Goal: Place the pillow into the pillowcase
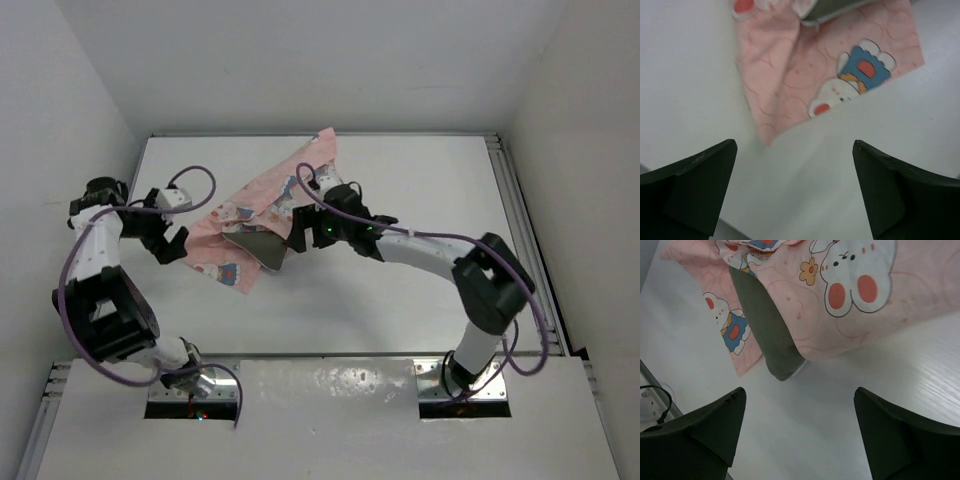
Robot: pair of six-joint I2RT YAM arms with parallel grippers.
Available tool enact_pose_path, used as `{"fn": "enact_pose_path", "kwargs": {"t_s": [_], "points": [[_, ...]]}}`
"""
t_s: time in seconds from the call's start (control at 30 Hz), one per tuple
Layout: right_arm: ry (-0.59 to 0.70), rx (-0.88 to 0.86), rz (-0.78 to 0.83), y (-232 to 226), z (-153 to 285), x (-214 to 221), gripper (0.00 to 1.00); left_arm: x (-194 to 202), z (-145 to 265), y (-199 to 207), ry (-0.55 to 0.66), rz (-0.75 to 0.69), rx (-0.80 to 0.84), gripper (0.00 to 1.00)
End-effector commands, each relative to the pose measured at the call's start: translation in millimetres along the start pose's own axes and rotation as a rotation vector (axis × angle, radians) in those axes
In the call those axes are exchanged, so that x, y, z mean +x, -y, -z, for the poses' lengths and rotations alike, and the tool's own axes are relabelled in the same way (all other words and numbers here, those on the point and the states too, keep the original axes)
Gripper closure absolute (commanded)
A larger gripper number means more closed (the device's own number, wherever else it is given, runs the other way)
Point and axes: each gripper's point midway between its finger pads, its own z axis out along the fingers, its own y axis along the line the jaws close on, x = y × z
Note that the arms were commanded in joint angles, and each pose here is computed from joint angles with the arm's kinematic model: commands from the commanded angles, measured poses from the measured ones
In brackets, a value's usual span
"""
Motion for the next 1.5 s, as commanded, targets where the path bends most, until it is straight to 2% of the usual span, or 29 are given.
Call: {"fn": "enact_pose_path", "kwargs": {"t_s": [0.0, 0.1, 0.17, 0.23, 0.27, 0.33, 0.37, 0.4, 0.43, 0.47, 0.5, 0.57, 0.6, 0.7, 0.73, 0.77, 0.8, 0.83, 0.9, 0.93, 1.03, 1.1, 1.2, 1.23, 1.3, 1.37, 1.4, 1.43, 1.47], "points": [[0.024, -0.056, -0.115, -26.1, -33.2, -7.5, 0.13, -47.2, -1.1, -24.3, 0.046, -0.168, -0.165, 0.0], [-0.042, -0.013, -0.221, -21.3, -62.6, 12.1, 0.11, -33.7, -28.2, -42.1, -0.005, -0.111, -0.205, 0.0], [-0.035, -0.023, -0.302, -25.5, -75.8, 11.0, 0.11, -27.2, -39.7, -57.8, -0.013, -0.075, -0.236, 0.0], [-0.055, -0.045, -0.357, -31.2, -91.0, 23.2, 0.16, -18.0, -59.2, -61.9, -0.022, -0.04, -0.201, 0.0], [-0.041, -0.066, -0.372, -35.2, -96.4, 21.3, 0.21, -16.3, -66.4, -60.3, -0.022, -0.032, -0.178, 0.0], [-0.033, -0.05, -0.425, -31.5, -104.3, 22.2, 0.47, -11.3, -81.1, -47.9, -0.036, -0.037, -0.097, 0.0], [-0.021, -0.03, -0.443, -24.7, -103.6, 19.6, 0.61, -14.3, -87.0, -40.4, -0.02, -0.046, -0.057, 0.05], [0.009, -0.001, -0.466, -10.3, -100.7, 10.5, 0.87, -15.1, -94.1, -31.2, -0.02, -0.053, -0.01, 0.14], [0.069, 0.04, -0.468, 0.1, -89.2, -2.7, 1.0, -15.9, -94.8, -19.8, -0.025, -0.069, 0.044, 0.27], [0.106, 0.062, -0.467, 8.9, -80.9, -11.4, 1.0, -22.4, -99.1, -10.6, -0.011, -0.078, 0.08, 0.58], [0.143, 0.107, -0.433, 27.1, -70.1, -16.0, 1.0, -23.6, -97.4, 0.2, -0.013, -0.067, 0.119, 0.7], [0.26, 0.101, -0.364, 28.1, -41.5, -56.9, 1.0, -36.4, -96.0, 21.4, 0.046, -0.088, 0.207, 0.95], [0.277, 0.103, -0.277, 33.1, -32.3, -68.0, 1.0, -44.7, -93.3, 29.7, 0.072, -0.127, 0.244, 0.98], [0.224, 0.041, -0.108, 22.6, -8.5, -85.6, 1.0, -69.9, -81.4, 64.1, 0.149, -0.094, 0.371, 0.93], [0.197, -0.002, -0.036, 18.4, 2.1, -88.9, 1.0, -83.8, -77.6, 69.8, 0.179, -0.106, 0.392, 0.76], [0.177, 0.005, -0.039, 17.1, 7.5, -88.6, 1.0, -84.5, -75.1, 76.1, 0.184, -0.083, 0.415, 0.67], [0.157, -0.042, 0.045, 11.4, 17.2, -96.0, 1.0, -91.2, -68.7, 89.3, 0.183, -0.093, 0.46, 0.57], [0.053, -0.016, 0.066, 18.6, 25.5, -75.5, 1.0, -97.1, -64.8, 96.2, 0.19, -0.11, 0.483, 0.43], [0.029, 0.026, 0.2, 24.3, 45.4, -81.2, 1.0, -110.1, -58.0, 105.4, 0.196, -0.125, 0.498, 0.35], [-0.037, 0.061, 0.215, 31.2, 53.7, -67.5, 1.0, -118.5, -55.1, 107.4, 0.216, -0.136, 0.496, 0.28], [-0.104, 0.097, 0.261, 38.6, 67.3, -57.5, 1.0, -154.0, -44.8, 108.0, 0.312, -0.181, 0.478, 0.18], [-0.152, 0.091, 0.247, 39.1, 66.0, -40.6, 1.0, -180.7, -42.4, 103.6, 0.362, -0.195, 0.448, 0.16], [-0.218, 0.098, 0.205, 42.3, 55.5, -10.5, 1.0, -209.2, -60.6, 105.4, 0.362, -0.247, 0.388, 0.12], [-0.226, 0.104, 0.19, 43.7, 52.9, -6.1, 0.98, -210.7, -72.7, 108.9, 0.315, -0.282, 0.351, 0.12], [-0.234, 0.104, 0.129, 43.6, 45.8, 5.2, 0.9, -207.3, -99.1, 99.6, 0.26, -0.251, 0.268, 0.13], [-0.229, 0.112, 0.053, 47.8, 42.4, 19.3, 0.74, -211.2, -124.1, 106.4, 0.246, -0.221, 0.255, 0.15], [-0.181, 0.105, 0.031, 47.7, 38.3, 13.9, 0.67, -210.1, -132.2, 101.8, 0.227, -0.217, 0.223, 0.19], [-0.137, 0.098, 0.014, 46.0, 42.8, 7.1, 0.44, -212.0, -143.8, 109.0, 0.216, -0.217, 0.233, 0.22], [-0.14, 0.118, -0.056, 55.1, 46.2, 22.5, 0.39, -220.4, -150.2, 106.1, 0.227, -0.195, 0.212, 0.25]]}}
